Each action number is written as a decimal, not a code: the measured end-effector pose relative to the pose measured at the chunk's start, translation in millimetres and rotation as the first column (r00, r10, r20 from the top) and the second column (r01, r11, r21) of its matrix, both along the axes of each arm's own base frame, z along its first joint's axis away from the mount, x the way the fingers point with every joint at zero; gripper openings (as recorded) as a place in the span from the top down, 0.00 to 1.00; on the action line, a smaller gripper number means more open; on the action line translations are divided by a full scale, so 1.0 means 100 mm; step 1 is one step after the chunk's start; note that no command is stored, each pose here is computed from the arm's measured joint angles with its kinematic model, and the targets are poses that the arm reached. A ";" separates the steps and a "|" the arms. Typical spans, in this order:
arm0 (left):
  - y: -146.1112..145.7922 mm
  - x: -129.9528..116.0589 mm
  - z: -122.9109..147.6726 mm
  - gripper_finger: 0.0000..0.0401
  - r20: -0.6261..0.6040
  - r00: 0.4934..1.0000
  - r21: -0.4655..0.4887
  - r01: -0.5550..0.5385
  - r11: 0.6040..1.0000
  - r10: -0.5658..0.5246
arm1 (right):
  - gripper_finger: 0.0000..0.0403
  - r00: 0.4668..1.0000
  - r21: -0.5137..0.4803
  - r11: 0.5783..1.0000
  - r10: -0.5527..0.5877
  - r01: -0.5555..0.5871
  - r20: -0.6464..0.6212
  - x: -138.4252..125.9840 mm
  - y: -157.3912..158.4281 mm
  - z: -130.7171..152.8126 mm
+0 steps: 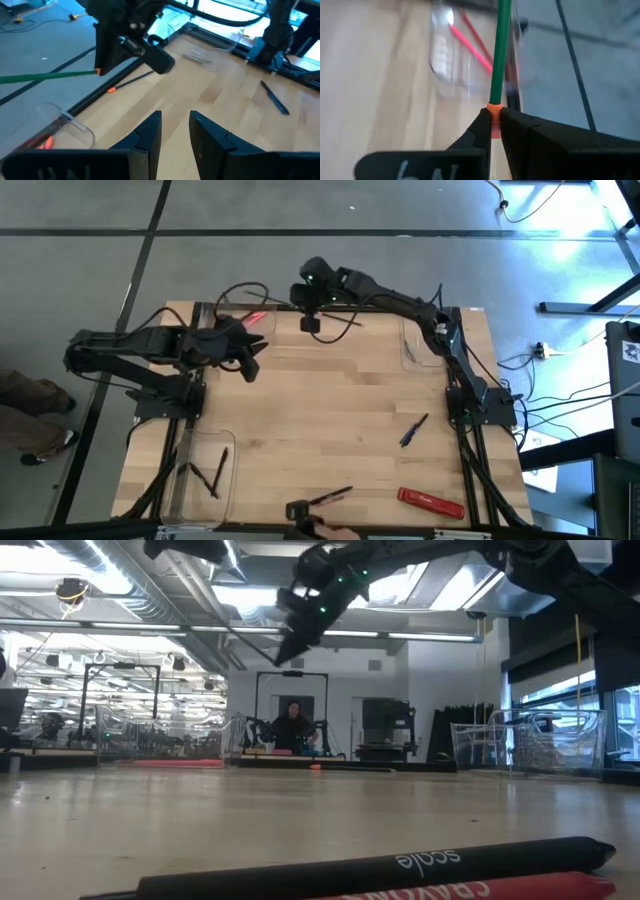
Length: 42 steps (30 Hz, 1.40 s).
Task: Sort crayons/erasers/pens/pencils in bins
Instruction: Put the green pencil into the top left transparent bin
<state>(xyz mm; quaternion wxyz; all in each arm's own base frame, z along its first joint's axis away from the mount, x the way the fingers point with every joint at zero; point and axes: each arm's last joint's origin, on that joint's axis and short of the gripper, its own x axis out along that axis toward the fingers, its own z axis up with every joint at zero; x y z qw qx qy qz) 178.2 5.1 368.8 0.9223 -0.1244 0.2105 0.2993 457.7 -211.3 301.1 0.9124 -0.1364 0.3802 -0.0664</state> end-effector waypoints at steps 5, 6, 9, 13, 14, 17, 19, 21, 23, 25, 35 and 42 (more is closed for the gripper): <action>0.01 -0.04 0.02 0.77 0.008 0.999 0.025 -0.039 0.999 0.038 | 0.92 0.981 0.017 0.996 0.086 -0.090 0.173 0.14 0.07 0.10; 0.01 -0.05 0.02 0.77 0.010 0.999 0.025 -0.039 0.999 0.038 | 0.92 0.973 0.018 0.995 0.095 -0.101 0.209 0.17 0.08 0.11; 0.02 -0.07 0.03 0.77 0.017 0.999 0.026 -0.040 0.999 0.040 | 0.92 0.952 0.032 0.989 0.127 -0.141 0.279 0.29 0.06 0.02; 0.02 -0.06 0.03 0.77 0.016 0.999 0.025 -0.039 0.999 0.039 | 0.92 0.932 0.073 0.980 0.150 -0.184 0.331 0.45 0.04 -0.22; 0.02 -0.06 0.03 0.77 0.016 0.999 0.025 -0.039 0.999 0.039 | 0.92 0.932 0.076 0.980 0.149 -0.184 0.329 0.48 0.03 -0.29; 0.01 -0.06 0.03 0.77 0.015 0.999 0.025 -0.039 0.999 0.039 | 0.92 0.938 0.084 0.979 0.151 -0.186 0.312 0.55 0.01 -0.49; 0.02 -0.06 0.03 0.77 0.016 0.999 0.025 -0.039 0.999 0.039 | 0.92 0.942 0.092 0.978 0.150 -0.185 0.300 0.60 -0.01 -0.63; 0.02 -0.06 0.03 0.77 0.015 0.999 0.025 -0.039 0.999 0.039 | 0.92 0.945 0.097 0.978 0.149 -0.184 0.292 0.63 -0.02 -0.75; 0.02 -0.06 0.03 0.77 0.015 0.999 0.025 -0.039 0.999 0.039 | 0.92 0.943 0.092 0.979 0.149 -0.184 0.298 0.66 -0.04 -0.83; 0.02 -0.06 0.03 0.77 0.015 0.999 0.025 -0.039 0.999 0.039 | 0.92 0.947 0.081 0.984 0.130 -0.160 0.293 0.66 -0.05 -0.84; 0.01 -0.06 0.03 0.77 0.014 0.999 0.025 -0.039 0.999 0.038 | 0.92 0.952 0.085 0.989 0.091 -0.121 0.291 0.67 -0.05 -0.83; 0.01 -0.06 0.03 0.77 0.014 0.999 0.026 -0.038 0.999 0.038 | 0.92 0.957 0.230 0.973 -0.035 -0.033 0.287 0.66 -0.03 -0.85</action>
